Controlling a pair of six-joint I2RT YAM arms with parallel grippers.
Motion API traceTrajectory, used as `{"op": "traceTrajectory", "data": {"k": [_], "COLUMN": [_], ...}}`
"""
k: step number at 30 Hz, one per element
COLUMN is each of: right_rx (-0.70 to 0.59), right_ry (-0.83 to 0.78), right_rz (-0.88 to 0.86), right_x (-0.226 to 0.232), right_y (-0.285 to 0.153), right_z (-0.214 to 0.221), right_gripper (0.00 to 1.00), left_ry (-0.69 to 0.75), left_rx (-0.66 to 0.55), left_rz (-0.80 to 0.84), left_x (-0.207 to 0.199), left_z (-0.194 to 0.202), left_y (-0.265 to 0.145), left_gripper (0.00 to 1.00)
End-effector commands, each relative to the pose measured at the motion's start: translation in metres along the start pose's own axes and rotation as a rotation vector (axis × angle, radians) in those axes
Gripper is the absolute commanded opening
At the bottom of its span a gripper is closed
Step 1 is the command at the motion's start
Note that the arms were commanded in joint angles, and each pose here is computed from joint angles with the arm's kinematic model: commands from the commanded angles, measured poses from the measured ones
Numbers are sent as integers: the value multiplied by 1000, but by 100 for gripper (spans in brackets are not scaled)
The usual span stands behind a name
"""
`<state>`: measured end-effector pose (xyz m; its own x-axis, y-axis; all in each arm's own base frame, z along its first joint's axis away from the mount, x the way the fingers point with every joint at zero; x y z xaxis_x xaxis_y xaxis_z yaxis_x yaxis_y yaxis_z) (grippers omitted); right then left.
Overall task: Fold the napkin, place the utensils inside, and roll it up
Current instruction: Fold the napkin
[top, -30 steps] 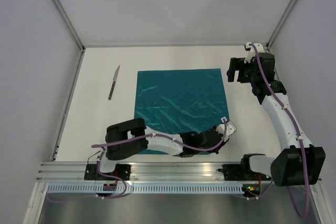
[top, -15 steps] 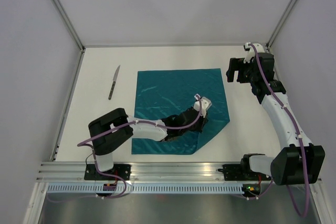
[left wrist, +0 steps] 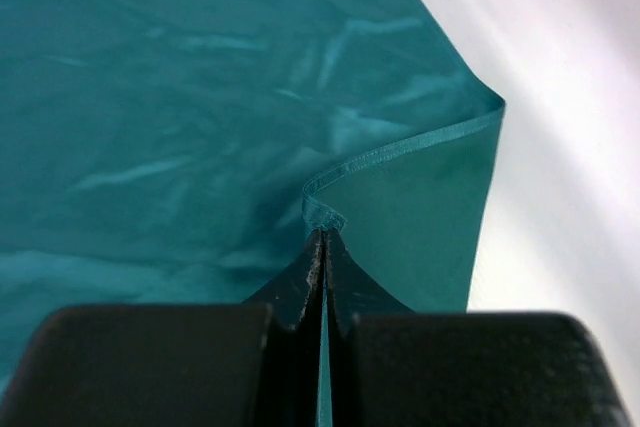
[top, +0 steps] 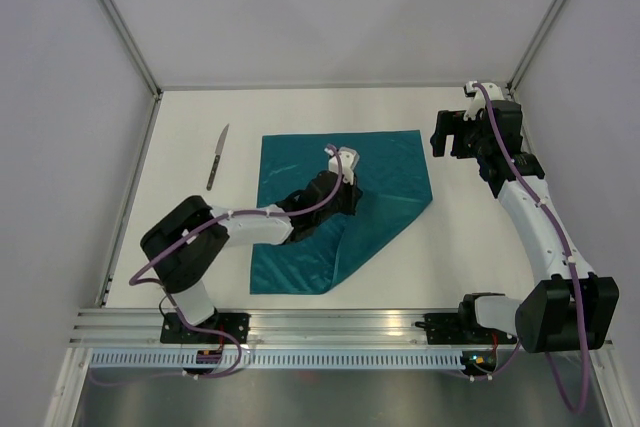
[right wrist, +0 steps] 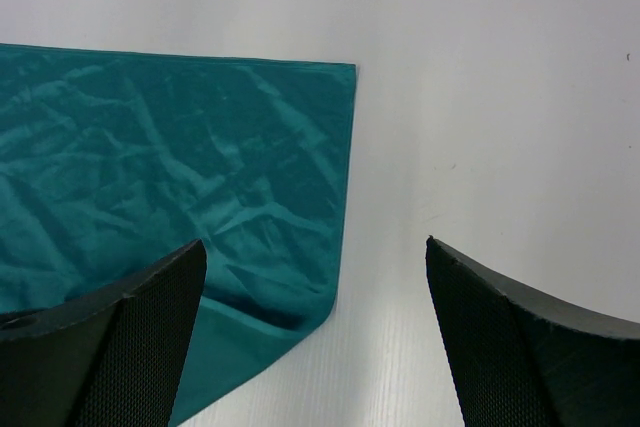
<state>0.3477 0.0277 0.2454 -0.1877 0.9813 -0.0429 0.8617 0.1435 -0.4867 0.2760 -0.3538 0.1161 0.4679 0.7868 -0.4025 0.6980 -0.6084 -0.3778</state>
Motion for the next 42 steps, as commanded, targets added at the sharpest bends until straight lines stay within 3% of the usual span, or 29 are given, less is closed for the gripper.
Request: {"op": "traceTrajectory", "data": {"k": [1,20,42], "right_rx": [-17,-12,-1], "right_ry": [-4,-1,-1], "right_rz": [-8,-25,-39], "right_x": [1,4,5], "right_y": [1,2,6], "right_z": [-8,-7,-4], "right_gripper": [95,95,95], "left_ry": [-69,-203,-257], "left_rx": [-45,-117,-147], "left_rz": [-12,-206,-275], "left_x": [14,139,205], "left_z": [-26,-96,-138], "left_y": [-8,-12,-10], "left_gripper": [2,2,2]}}
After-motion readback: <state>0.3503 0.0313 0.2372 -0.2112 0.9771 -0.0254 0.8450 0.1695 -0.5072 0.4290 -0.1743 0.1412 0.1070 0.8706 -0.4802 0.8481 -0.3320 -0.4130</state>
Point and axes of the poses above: each gripper's point midway between its finger pads, its own y axis out along the fingers, its own x axis along the line the jaws close on, z = x × y, the point moved 4 cm from there along -y, back along the fingers, and after that the axes turned 8 degrees about -y, right-handed, at the moved point
